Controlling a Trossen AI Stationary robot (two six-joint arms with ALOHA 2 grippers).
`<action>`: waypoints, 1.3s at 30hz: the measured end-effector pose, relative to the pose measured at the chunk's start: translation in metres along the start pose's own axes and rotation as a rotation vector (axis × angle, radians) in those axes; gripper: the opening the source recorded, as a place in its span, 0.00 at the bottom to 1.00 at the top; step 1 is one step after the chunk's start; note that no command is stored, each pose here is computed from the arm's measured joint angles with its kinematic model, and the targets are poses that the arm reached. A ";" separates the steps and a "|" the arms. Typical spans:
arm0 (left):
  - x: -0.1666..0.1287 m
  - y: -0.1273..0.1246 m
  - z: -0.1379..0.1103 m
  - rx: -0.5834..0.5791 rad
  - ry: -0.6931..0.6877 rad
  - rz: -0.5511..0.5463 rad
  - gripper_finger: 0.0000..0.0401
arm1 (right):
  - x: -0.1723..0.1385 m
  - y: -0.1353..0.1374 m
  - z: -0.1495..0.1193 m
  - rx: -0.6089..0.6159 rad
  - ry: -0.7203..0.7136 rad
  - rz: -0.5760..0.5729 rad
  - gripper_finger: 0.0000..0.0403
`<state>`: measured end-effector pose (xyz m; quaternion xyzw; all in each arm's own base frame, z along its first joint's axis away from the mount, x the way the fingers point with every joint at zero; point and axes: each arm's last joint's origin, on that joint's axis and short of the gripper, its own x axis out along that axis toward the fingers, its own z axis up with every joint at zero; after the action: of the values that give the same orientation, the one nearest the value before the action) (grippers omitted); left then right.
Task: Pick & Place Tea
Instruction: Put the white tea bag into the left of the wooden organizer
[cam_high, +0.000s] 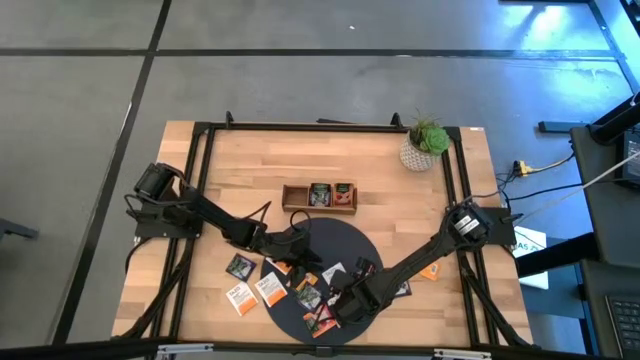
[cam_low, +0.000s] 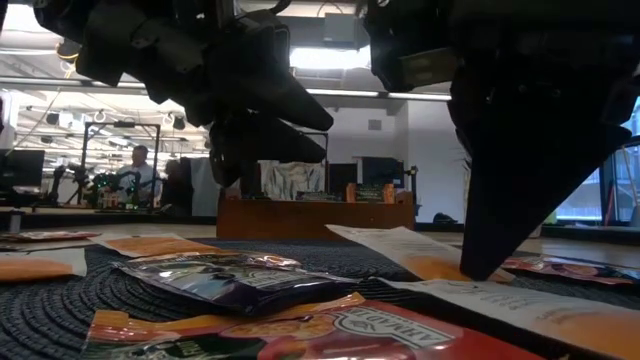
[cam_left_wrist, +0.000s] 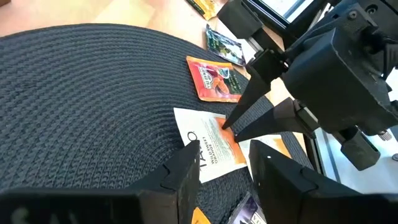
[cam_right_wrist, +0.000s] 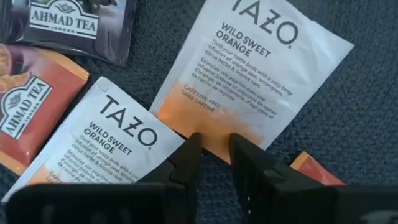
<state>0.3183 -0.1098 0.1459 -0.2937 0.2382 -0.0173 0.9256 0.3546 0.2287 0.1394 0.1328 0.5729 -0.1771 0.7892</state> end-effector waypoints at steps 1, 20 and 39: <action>0.000 0.000 0.000 -0.008 0.000 0.000 0.34 | 0.000 0.000 0.000 0.000 0.000 0.000 0.22; 0.004 0.015 0.006 -0.243 0.002 0.038 0.33 | 0.002 0.000 -0.001 -0.006 0.002 -0.001 0.22; 0.046 0.024 -0.007 -0.327 0.081 0.049 0.33 | 0.002 -0.001 -0.001 -0.022 0.000 -0.001 0.22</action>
<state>0.3533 -0.1013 0.1074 -0.4337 0.2822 0.0325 0.8551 0.3546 0.2281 0.1371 0.1238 0.5747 -0.1709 0.7907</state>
